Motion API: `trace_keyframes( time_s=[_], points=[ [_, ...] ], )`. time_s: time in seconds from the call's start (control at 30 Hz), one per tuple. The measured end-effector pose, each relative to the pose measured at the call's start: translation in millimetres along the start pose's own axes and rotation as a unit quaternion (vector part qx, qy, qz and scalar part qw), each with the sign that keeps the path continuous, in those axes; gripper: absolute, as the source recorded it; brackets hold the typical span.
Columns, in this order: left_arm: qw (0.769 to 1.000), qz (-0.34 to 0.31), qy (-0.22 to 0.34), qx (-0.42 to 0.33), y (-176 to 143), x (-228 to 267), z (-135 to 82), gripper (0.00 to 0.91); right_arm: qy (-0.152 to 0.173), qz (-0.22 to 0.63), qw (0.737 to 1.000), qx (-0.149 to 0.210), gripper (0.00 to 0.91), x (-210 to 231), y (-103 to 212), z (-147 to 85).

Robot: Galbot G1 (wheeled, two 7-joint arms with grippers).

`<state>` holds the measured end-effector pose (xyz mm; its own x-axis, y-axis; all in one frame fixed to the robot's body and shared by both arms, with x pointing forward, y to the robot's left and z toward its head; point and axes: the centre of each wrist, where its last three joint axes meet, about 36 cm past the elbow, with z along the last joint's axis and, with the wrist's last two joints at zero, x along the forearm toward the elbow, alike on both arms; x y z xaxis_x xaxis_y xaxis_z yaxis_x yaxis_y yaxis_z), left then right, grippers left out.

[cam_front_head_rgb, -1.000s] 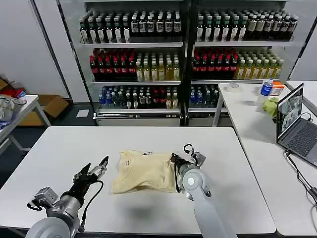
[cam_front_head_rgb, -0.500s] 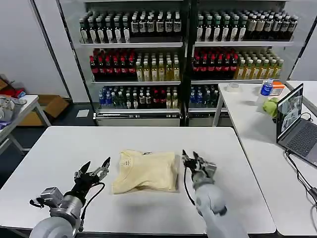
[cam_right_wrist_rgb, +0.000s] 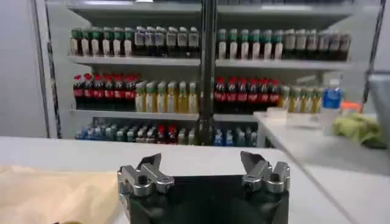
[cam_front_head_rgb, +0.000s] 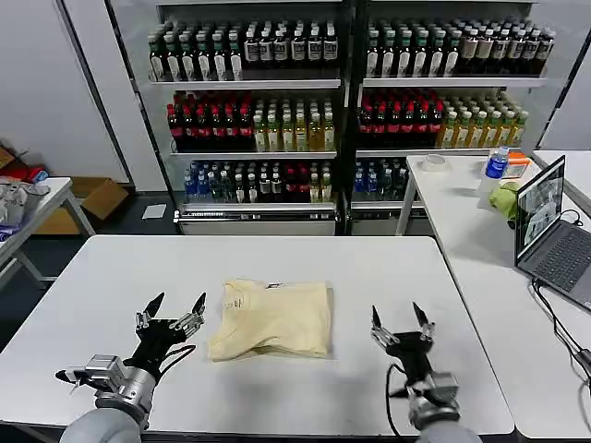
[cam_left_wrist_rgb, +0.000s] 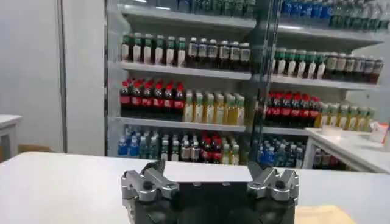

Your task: Fold and organize the clothes.

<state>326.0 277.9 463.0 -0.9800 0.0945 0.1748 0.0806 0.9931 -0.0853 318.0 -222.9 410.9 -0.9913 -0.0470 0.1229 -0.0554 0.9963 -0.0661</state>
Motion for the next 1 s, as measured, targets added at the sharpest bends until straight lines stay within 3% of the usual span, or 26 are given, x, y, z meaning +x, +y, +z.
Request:
trace_keyframes(
  time_s=[0.37, 1.0],
  points=[
    [1.0, 0.008, 0.007, -0.023, 1, 1, 8, 0.907, -0.004, 0.013, 0.999, 0.051, 0.907, 58, -19, -6],
    [0.999, 0.029, 0.009, -0.033, -11, 13, 11, 0.907, -0.031, 0.023, 0.998, 0.056, 0.907, 82, -16, -22]
  ],
)
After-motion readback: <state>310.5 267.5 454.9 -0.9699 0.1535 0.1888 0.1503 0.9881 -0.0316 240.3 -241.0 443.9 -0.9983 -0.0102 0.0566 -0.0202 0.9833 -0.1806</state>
